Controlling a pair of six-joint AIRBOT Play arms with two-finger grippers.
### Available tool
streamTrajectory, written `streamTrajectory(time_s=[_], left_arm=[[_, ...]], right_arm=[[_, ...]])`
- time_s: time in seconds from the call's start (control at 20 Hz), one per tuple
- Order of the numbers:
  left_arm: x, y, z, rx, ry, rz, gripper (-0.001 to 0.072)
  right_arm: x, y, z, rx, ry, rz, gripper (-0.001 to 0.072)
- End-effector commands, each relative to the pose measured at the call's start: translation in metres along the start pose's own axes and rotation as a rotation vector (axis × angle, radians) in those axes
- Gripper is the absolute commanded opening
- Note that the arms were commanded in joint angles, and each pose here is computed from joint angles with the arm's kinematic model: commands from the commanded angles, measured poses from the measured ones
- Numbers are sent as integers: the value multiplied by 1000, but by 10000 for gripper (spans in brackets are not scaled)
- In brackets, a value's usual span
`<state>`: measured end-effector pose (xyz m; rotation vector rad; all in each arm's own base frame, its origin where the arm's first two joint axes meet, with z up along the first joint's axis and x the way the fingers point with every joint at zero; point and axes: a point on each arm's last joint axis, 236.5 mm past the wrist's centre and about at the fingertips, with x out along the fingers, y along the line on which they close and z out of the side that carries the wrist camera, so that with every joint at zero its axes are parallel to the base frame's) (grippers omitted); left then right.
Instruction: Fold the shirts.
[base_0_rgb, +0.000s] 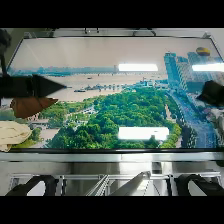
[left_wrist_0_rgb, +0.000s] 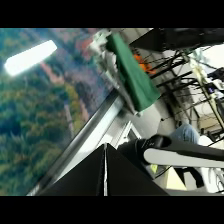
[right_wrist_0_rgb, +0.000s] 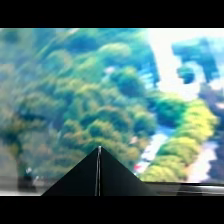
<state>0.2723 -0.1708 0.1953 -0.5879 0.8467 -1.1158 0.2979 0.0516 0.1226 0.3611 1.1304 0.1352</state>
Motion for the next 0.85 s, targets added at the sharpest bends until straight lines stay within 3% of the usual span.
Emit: streamTrajectory(time_s=[0.0,0.2,0.8], left_arm=[[10,26,-76,-82,1,142,12],[19,21,-124,-141,17,124,27],[15,2,-125,-53,-32,150,27]], right_arm=[[17,69,-66,-245,27,132,23],[43,69,-97,-244,62,132,23],[43,70,-96,-242,57,134,23]])
